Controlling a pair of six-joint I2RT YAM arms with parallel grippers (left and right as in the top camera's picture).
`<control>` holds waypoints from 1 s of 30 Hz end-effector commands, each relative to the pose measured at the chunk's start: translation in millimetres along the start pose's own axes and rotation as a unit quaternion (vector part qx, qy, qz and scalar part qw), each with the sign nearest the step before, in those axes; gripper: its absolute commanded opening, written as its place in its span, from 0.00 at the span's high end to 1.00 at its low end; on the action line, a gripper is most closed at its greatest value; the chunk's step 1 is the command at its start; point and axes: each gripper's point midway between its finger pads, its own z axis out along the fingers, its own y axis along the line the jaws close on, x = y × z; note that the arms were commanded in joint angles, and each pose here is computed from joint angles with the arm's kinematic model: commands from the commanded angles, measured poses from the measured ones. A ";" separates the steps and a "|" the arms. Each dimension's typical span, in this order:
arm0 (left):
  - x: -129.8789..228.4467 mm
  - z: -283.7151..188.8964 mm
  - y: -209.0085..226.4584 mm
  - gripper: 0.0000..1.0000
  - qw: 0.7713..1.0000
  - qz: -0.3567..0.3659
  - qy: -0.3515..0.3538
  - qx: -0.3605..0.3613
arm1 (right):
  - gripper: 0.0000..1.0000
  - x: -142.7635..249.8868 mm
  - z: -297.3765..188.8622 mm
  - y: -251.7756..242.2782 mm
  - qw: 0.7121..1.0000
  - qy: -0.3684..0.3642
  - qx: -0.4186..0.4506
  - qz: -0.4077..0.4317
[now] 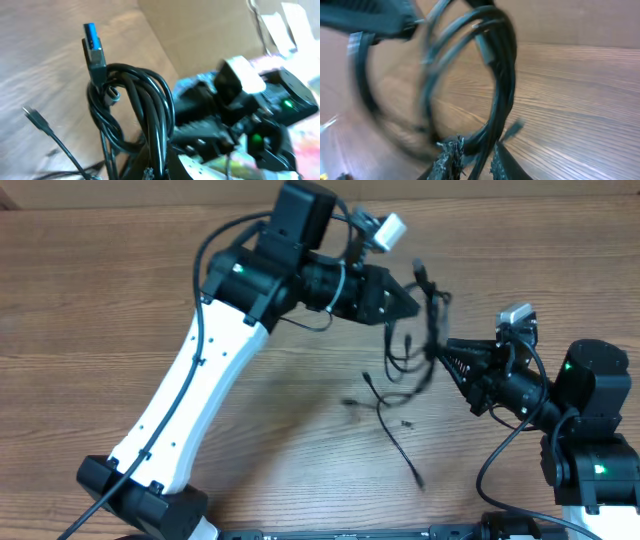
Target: Untangle cables
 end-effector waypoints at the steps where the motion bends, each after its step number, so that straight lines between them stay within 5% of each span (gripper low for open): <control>1: -9.6 -11.4 18.6 0.96 0.998 -0.009 -0.028 -0.055 | 0.79 -6.7 -4.4 20.1 0.999 -0.008 -0.049 -0.014; 9: -0.5 -10.1 10.6 0.96 0.998 -0.047 -0.009 -0.030 | 0.76 -6.6 -4.6 21.4 0.998 -0.009 -0.053 -0.025; 16: 10.1 -11.2 -18.0 0.96 0.997 -0.044 0.026 0.052 | 0.71 -10.9 -6.2 -25.8 0.996 -0.018 0.084 0.003; 22: 13.3 -9.5 -23.6 0.96 0.996 -0.048 0.034 0.064 | 0.36 -17.7 -6.4 -28.3 0.995 -0.030 0.091 -0.007; 30: 19.1 11.3 -46.8 0.96 0.995 -0.023 0.048 0.083 | 0.29 -25.8 -3.5 -11.2 0.998 -0.043 0.040 -0.021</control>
